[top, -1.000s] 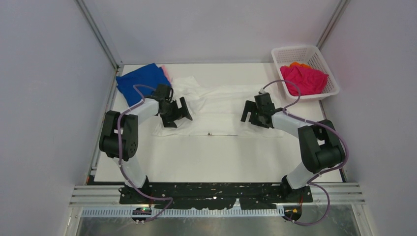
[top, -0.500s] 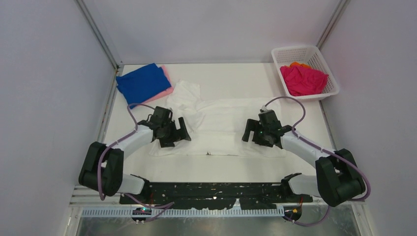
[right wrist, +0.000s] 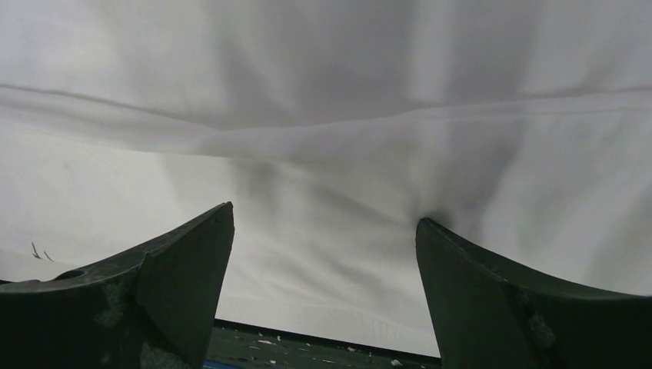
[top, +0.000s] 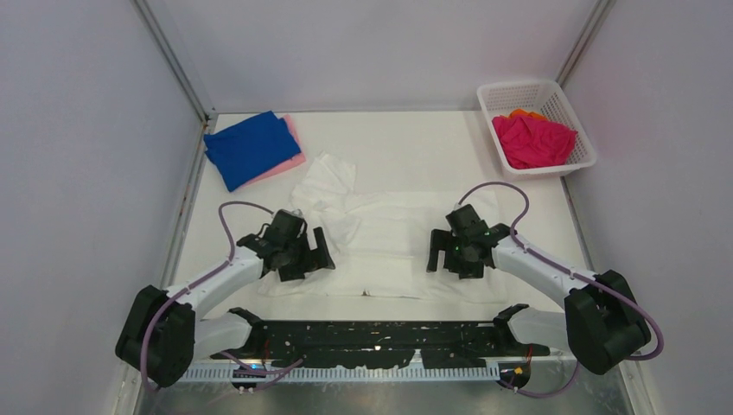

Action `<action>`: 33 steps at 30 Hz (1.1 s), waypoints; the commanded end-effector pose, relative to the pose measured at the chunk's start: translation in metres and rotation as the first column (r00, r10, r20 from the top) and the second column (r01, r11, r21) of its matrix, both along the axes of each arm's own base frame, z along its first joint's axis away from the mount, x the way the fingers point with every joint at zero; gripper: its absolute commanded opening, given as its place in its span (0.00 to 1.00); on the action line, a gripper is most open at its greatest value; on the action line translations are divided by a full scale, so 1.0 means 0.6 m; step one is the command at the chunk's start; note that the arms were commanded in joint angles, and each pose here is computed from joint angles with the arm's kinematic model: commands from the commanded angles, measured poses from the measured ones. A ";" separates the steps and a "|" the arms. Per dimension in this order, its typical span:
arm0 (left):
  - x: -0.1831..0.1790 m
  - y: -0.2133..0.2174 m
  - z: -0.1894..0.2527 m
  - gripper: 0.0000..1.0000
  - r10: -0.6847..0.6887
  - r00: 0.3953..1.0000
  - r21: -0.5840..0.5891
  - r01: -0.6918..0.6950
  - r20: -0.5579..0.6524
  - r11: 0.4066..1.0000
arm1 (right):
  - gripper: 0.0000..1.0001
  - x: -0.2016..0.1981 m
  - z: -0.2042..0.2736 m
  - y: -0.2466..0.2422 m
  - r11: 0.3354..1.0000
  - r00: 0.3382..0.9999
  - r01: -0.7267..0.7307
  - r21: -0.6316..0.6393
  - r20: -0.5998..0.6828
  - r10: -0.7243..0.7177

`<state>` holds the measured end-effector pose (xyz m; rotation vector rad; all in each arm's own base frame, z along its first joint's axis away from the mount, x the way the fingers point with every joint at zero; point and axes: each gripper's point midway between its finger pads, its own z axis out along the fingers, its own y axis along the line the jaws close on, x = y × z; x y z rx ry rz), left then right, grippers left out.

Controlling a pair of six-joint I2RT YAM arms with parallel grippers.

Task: Fold and stack the t-shirts
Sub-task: Fold the flattened tshirt in 1/3 of the way

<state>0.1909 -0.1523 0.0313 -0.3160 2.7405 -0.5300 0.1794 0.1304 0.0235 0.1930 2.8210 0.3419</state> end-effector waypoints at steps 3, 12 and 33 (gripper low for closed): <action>-0.151 0.049 -0.059 1.00 0.019 0.963 0.135 0.018 -0.270 0.991 | 0.95 -0.043 -0.024 -0.072 0.976 0.994 0.029 -0.218 -0.097 -0.052; -0.182 0.031 -0.051 1.00 -0.004 0.963 0.112 0.036 -0.271 0.993 | 0.96 -0.035 -0.026 -0.093 0.959 0.994 0.047 -0.279 -0.082 -0.073; -0.094 0.033 -0.016 0.99 0.003 0.992 0.246 0.029 -0.127 0.969 | 0.95 -0.076 -0.012 -0.083 0.979 0.990 0.058 -0.195 -0.117 -0.082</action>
